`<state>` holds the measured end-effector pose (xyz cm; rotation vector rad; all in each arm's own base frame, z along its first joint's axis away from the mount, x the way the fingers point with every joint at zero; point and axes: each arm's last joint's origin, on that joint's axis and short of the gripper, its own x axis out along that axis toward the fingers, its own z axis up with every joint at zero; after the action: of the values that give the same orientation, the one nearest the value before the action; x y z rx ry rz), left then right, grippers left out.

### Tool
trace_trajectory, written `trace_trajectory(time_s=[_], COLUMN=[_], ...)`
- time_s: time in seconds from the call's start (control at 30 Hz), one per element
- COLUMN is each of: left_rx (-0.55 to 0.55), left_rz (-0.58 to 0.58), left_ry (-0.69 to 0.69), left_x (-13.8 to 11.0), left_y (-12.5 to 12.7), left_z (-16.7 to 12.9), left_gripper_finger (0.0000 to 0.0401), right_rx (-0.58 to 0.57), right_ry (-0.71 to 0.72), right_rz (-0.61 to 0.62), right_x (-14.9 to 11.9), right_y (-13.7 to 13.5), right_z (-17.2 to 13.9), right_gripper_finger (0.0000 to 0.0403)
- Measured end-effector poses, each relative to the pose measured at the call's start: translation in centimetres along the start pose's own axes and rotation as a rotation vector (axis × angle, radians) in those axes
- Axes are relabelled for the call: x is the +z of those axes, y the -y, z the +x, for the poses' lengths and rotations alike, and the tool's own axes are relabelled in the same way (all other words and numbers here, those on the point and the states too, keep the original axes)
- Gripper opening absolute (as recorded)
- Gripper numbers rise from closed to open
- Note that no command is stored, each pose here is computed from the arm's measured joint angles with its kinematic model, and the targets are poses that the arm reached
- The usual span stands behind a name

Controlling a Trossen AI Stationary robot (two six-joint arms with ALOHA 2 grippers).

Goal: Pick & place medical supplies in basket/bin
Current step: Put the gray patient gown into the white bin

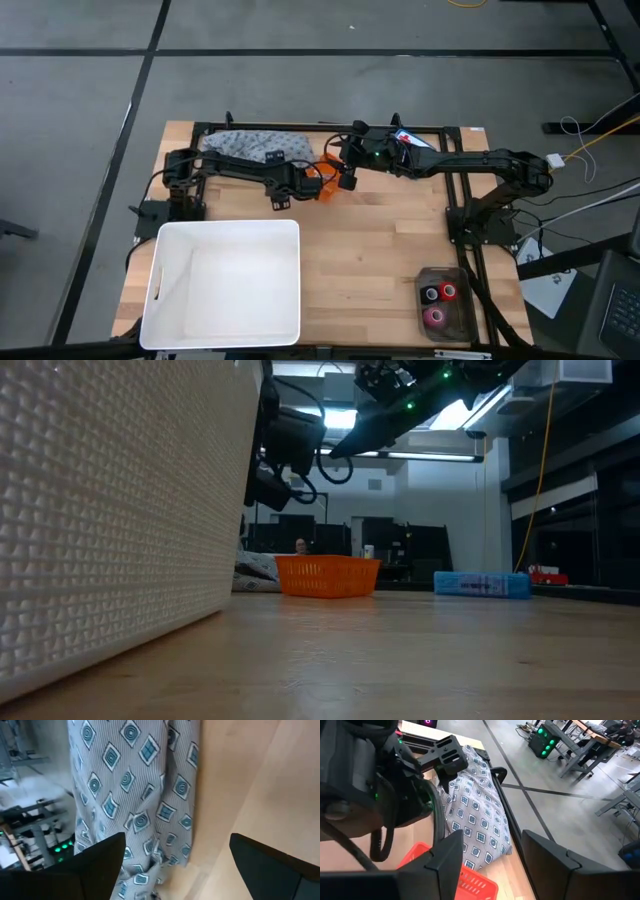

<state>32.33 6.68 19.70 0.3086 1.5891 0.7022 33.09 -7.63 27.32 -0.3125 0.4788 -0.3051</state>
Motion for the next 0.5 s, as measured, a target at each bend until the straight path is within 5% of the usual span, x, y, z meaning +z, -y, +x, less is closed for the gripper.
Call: trace_trajectory(time_s=[0.2,0.5], left_rx=[0.072,0.031], left_rz=[0.038,0.0], left_ry=[0.005,-0.019], left_x=[0.02,0.02], left_y=[-0.33,-1.02], left_z=[0.34,0.96], left_gripper_finger=[0.0357,0.0357], right_rx=[0.001,-0.009], right_ry=[-0.003,-0.008], right_rz=[-0.001,-0.009], right_x=[-0.03,-0.05], right_y=[-0.02,0.02], right_z=[0.0,0.0], right_gripper_finger=[0.0209,0.0209])
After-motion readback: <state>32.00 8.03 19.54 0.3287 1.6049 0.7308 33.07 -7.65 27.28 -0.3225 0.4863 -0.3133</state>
